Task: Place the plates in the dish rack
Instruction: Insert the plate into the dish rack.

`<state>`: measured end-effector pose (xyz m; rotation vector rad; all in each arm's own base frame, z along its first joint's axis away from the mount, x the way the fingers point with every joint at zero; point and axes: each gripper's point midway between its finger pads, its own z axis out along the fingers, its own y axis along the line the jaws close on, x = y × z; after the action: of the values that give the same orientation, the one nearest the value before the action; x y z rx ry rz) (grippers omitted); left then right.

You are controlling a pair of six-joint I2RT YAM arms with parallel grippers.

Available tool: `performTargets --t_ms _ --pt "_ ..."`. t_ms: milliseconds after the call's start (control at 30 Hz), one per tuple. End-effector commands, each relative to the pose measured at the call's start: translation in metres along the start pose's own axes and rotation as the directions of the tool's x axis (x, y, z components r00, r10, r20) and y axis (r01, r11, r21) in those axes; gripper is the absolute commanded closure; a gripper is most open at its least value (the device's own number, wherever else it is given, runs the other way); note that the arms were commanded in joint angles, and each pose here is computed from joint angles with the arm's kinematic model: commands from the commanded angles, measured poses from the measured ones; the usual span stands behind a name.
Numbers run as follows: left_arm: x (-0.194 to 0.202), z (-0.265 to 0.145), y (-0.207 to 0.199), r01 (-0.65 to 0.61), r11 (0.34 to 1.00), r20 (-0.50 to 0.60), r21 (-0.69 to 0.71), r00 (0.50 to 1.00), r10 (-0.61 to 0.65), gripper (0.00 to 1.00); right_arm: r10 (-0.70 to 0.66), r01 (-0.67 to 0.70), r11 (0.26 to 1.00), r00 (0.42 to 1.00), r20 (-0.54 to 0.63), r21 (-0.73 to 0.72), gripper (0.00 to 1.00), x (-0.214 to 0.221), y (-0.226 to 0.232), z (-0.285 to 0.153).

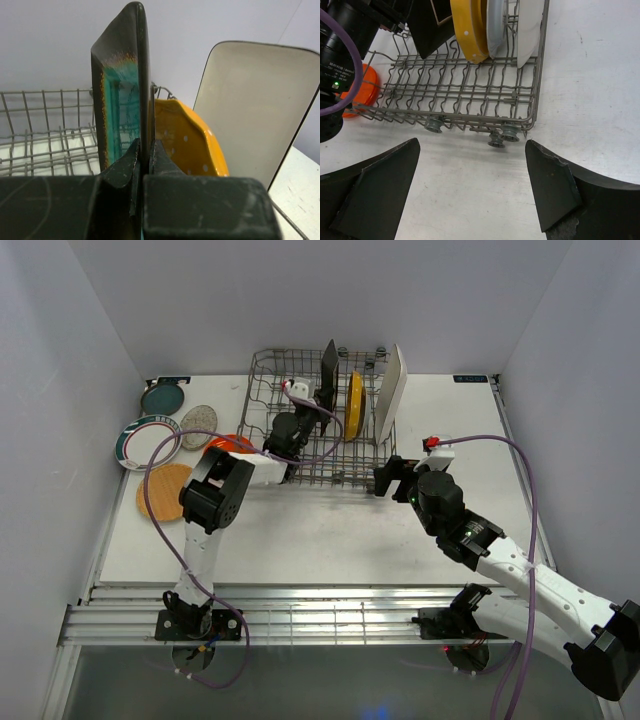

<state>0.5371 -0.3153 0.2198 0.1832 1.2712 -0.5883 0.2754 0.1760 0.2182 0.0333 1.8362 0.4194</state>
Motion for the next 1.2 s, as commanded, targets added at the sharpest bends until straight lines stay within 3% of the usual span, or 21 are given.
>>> performTargets --t_ms 0,567,1167 --pt "-0.187 -0.018 -0.032 -0.021 0.991 0.604 0.130 0.795 -0.062 1.00 0.046 -0.044 0.999 0.997 0.061 -0.030 0.09 -0.027 0.012 -0.002" --pt "-0.167 -0.014 -0.028 -0.007 0.989 0.580 0.146 0.810 -0.080 1.00 0.047 -0.045 0.999 0.997 0.062 -0.030 0.09 -0.027 0.012 -0.003" --pt "-0.118 -0.031 -0.027 0.002 0.985 0.473 0.173 0.877 -0.085 1.00 0.049 -0.046 0.998 0.997 0.063 -0.036 0.09 -0.028 0.013 -0.004"
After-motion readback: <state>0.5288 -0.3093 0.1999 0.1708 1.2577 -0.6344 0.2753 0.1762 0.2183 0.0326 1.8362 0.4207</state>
